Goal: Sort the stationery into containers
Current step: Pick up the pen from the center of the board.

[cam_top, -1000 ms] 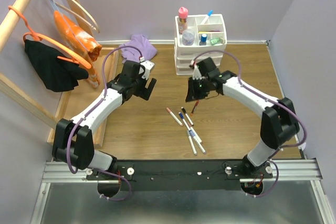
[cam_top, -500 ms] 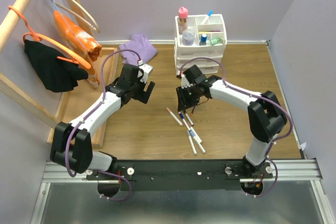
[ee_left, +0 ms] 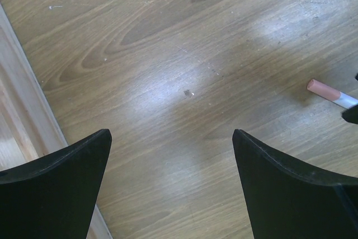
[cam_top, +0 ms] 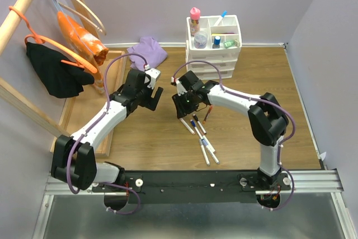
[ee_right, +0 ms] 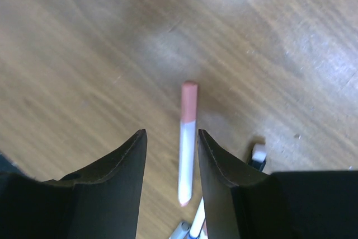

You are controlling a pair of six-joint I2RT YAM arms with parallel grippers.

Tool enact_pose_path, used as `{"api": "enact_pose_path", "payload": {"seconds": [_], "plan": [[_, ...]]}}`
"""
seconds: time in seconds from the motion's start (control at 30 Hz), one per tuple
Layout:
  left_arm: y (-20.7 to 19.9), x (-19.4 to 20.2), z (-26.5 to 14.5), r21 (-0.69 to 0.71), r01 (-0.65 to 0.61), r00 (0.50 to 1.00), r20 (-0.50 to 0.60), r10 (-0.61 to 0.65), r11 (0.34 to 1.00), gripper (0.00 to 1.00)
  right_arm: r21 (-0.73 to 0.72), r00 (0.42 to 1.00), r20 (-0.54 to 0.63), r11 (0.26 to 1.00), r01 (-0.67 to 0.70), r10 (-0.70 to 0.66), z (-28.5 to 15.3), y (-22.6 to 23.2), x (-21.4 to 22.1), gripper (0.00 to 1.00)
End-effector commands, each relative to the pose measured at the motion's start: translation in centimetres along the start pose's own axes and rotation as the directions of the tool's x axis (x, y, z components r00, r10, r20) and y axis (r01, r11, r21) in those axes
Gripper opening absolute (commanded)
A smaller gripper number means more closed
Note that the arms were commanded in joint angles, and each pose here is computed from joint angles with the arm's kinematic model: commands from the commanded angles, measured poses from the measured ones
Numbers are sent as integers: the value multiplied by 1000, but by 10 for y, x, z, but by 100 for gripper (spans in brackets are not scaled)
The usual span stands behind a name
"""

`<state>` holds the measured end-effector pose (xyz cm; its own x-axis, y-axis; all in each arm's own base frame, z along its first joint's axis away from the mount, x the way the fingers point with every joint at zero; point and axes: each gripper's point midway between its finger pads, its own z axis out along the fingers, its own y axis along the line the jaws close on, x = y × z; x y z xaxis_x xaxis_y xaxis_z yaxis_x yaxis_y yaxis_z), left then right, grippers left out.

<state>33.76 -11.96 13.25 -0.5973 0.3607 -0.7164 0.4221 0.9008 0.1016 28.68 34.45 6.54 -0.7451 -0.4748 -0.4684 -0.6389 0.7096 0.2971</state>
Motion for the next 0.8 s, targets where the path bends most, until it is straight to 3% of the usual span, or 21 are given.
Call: {"api": "enact_pose_path", "payload": {"seconds": [0.0,0.27,0.47,0.57,0.6,0.67,0.77], "plan": [[12,-5,-8,-49,19,999,43,-17,999,99,112,999,-24,993,40,-38,16,-14,-3,49],[17,0,-10,-71,26,999,49,-22,997,99,136,992,-106,988,76,-62,37,-16,18,49],[19,-4,-9,-72,33,998,57,-29,997,99,179,977,-186,974,140,-106,52,-24,43,43],[21,-4,-8,-68,50,997,57,-46,996,99,203,958,-241,958,205,-154,63,-34,61,26],[21,-5,-8,-63,59,997,58,-55,996,99,201,956,-244,956,212,-161,63,-34,61,15],[25,-10,-8,-61,85,995,59,-81,995,99,194,959,-202,951,240,-201,53,-29,43,3],[38,-14,-10,-69,140,989,58,-136,988,98,117,976,-28,969,218,-216,13,-6,-15,1]]}}
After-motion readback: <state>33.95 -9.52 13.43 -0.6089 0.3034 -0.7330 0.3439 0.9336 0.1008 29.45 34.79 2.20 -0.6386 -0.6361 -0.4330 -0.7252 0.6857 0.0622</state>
